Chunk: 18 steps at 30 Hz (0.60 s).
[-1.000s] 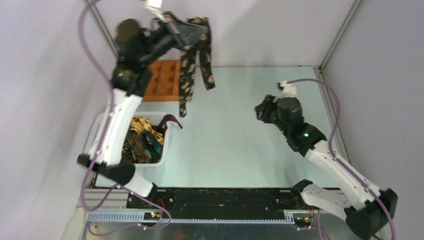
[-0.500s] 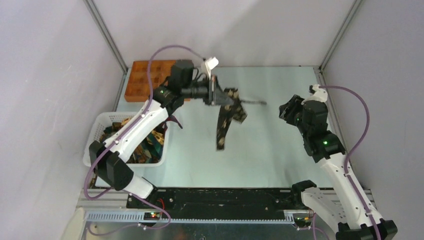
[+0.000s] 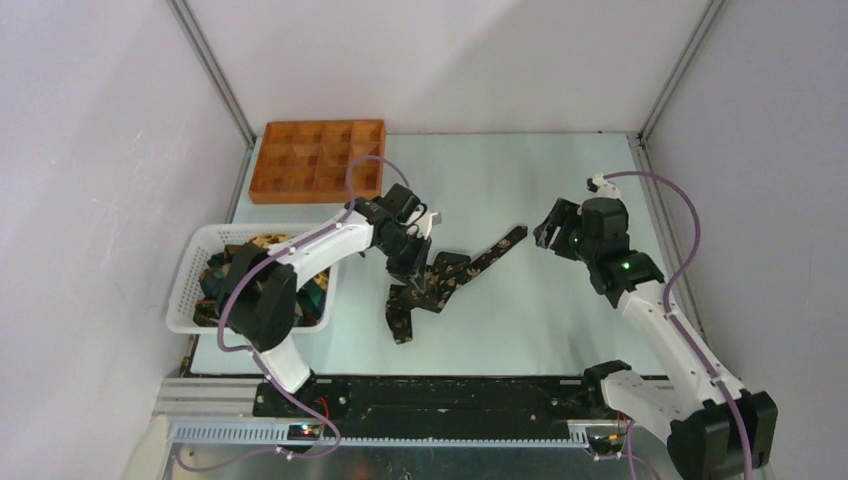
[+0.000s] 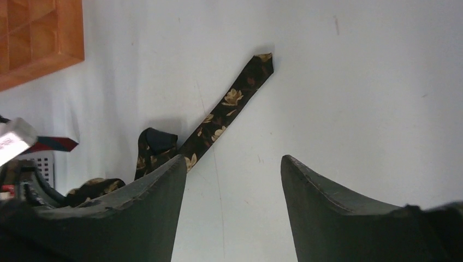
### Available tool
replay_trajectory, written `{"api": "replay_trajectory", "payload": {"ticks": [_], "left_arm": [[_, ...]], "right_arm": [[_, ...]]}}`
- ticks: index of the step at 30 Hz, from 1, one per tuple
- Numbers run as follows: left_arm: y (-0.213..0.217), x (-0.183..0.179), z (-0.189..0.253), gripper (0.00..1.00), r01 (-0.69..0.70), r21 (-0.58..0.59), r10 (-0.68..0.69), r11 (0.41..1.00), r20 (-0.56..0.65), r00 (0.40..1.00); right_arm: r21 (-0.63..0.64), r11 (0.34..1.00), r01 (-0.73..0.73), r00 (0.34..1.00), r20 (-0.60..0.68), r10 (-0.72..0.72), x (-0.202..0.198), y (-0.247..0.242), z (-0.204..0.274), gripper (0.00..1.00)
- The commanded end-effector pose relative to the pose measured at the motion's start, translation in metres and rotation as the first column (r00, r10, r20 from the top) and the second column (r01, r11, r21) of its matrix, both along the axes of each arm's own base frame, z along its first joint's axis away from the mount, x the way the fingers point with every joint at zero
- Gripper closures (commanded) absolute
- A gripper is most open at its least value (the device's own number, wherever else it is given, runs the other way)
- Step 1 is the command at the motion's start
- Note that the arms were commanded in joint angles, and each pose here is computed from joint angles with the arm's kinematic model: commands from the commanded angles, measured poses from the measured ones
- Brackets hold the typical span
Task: Roll the ties
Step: Place the tie at the center of the board.
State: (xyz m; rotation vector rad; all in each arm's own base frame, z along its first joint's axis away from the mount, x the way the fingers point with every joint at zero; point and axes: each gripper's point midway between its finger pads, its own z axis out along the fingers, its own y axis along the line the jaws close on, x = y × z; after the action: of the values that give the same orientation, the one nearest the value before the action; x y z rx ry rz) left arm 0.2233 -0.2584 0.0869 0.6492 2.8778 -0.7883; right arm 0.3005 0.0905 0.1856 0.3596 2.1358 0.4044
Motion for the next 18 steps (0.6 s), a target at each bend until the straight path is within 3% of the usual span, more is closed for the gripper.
{"api": "replay_trajectory", "payload": {"ticks": [1,6,10,18], "left_arm": [[0.019,0.004,0.028,0.81,0.026,0.053,-0.033,0.998,0.137,0.99],[0.033,-0.009,0.016,0.76,0.014,0.091,-0.026,0.996,0.124,0.992],[0.038,-0.015,0.007,0.76,-0.001,0.097,-0.01,0.995,0.116,0.993],[0.043,-0.016,0.003,0.76,-0.019,0.105,0.005,0.994,0.131,0.991]], "right_arm": [[0.05,0.991,-0.124,0.992,-0.031,0.126,0.008,0.03,-0.011,0.3],[0.052,0.938,-0.343,0.931,-0.117,0.346,0.017,0.092,-0.045,0.3],[0.069,0.87,-0.488,0.865,-0.095,0.493,0.031,0.148,-0.051,0.36],[0.069,0.869,-0.49,0.854,-0.165,0.494,0.064,0.176,-0.086,0.37]]}}
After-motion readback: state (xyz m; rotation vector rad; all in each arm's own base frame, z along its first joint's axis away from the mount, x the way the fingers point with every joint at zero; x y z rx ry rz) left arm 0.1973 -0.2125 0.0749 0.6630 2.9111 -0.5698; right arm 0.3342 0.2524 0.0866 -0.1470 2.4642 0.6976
